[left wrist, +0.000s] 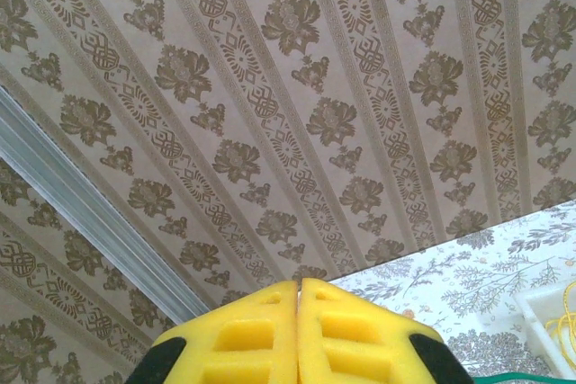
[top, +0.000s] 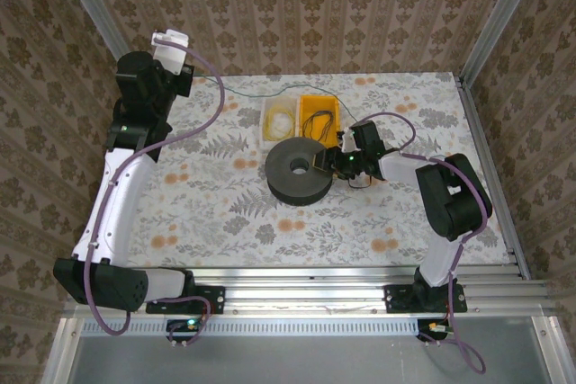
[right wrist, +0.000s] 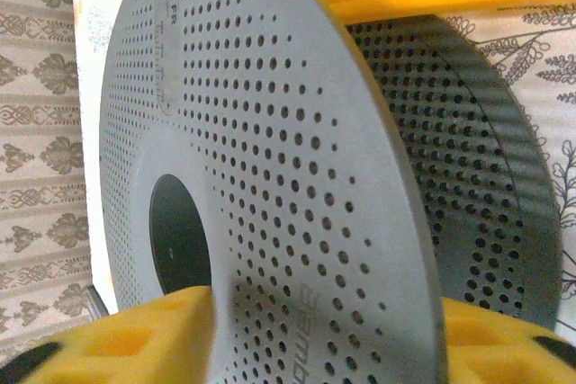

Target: Wrap the cables

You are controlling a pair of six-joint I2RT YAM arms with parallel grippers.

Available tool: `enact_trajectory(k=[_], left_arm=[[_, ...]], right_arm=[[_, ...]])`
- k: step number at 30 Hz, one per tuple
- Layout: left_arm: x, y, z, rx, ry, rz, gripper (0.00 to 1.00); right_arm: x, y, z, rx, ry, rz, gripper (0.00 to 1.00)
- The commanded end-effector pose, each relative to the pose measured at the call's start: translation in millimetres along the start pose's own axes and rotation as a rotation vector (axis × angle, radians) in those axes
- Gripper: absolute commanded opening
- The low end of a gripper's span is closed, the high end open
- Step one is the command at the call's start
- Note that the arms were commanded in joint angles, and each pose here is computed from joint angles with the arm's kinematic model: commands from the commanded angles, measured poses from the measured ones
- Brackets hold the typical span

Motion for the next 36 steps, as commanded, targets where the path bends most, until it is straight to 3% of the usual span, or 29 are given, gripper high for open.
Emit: enact_trajectory(k=[1,5,11,14,18,22,28,36], left_arm=[[-13,2,-10,0.002,-0.043,-0.004,0.00],[-13,-1,-10,0.013,-0.045,-0.010,0.00],[-17,-5,-8,0.025,-0.056,-0.012,0.00],[-21,-6,-7,0.037,-0.063,-0.016,0.00],[-26,-11,-11,0.075,-0.073,-0.049,0.00],[-34,-22,-14,0.146,-0.074,-0.098,0.00],[-46,-42,-22,0.261,-0.065,-0.168,0.00],[-47,-60,-28,0.296,-0.042,-0.156,0.00]], right_arm=[[2,2,0,0.007,0.016,-0.016,0.69],[4,1,-12,0.071,0.006,-0.050,0.87],[-10,29,-68,0.164,-0.069,-0.171,0.97],[-21,60,-103,0.197,-0.132,-0.307,1.00],[-22,115,-128,0.170,-0.243,-0.629,1.00],[-23,167,-120,0.123,-0.365,-0.926,1.00],[-30,234,-84,-0.009,-0.517,-1.228,1.00],[-39,298,-44,-0.084,-0.600,-1.390,1.00]])
Point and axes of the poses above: each hand's point on the last joint's axis, 136 mm out from that joint toward the fingers, its own z axis out along the fingers, its own y axis along the line the jaws close on, x = y × z, the point moved 3 cm from there along -z, back along the fingers, and after that the axes turned 7 degrees about z, right-handed, at the moved point
